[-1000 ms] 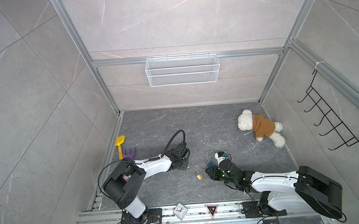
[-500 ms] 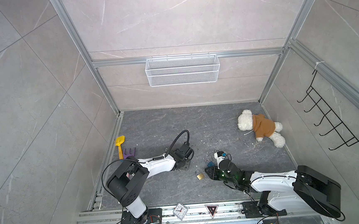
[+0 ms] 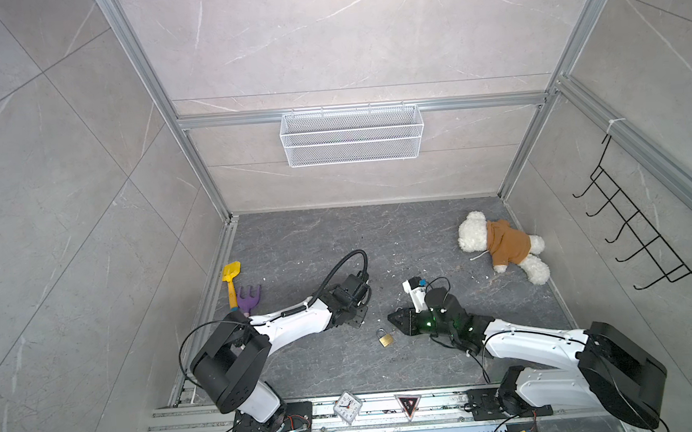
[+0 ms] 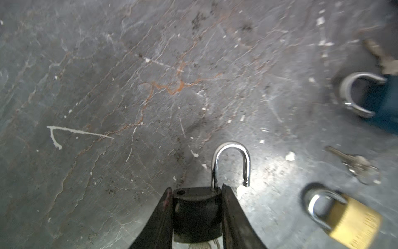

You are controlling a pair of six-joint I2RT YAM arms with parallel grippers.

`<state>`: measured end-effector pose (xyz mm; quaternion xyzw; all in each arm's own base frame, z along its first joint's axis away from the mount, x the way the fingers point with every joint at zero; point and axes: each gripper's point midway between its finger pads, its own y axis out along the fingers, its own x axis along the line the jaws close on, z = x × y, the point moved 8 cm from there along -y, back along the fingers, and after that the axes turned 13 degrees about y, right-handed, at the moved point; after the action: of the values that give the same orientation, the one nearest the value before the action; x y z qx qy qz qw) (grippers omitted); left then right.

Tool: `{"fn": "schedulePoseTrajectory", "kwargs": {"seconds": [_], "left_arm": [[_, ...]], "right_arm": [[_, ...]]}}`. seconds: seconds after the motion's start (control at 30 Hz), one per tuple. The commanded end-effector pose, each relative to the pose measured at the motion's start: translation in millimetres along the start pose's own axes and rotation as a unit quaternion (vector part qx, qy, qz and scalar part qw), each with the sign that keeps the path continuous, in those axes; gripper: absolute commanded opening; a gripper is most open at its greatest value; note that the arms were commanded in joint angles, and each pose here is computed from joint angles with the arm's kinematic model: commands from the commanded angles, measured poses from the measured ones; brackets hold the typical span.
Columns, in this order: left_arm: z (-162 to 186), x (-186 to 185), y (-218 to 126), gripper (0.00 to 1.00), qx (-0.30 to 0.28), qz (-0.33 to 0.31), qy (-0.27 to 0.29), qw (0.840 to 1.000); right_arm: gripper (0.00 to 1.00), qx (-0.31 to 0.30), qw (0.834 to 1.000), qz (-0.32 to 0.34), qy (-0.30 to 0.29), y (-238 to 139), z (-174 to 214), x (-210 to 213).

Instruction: Lock with the key

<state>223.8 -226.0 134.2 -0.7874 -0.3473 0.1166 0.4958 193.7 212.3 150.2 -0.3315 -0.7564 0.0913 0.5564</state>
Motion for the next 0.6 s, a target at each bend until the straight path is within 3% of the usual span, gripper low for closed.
{"fn": "schedulePoseTrajectory", "kwargs": {"seconds": [0.0, 0.2, 0.43, 0.57], "left_arm": [[-26, -9, -36, 0.00, -0.076, 0.058, 0.063, 0.993], [-27, -22, -58, 0.00, -0.103, 0.097, 0.109, 0.984], [-26, -24, -66, 0.00, -0.118, 0.096, 0.115, 0.982], [-29, -28, -67, 0.00, -0.126, 0.102, 0.120, 0.979]], "right_arm": [[0.23, 0.080, 0.994, -0.050, -0.045, -18, -3, 17], [0.37, 0.111, 0.988, -0.078, -0.079, -41, -9, 41], [0.39, 0.086, 0.994, 0.014, -0.073, -43, -19, 28], [0.39, 0.096, 0.993, -0.014, -0.069, -33, -19, 29]]}}
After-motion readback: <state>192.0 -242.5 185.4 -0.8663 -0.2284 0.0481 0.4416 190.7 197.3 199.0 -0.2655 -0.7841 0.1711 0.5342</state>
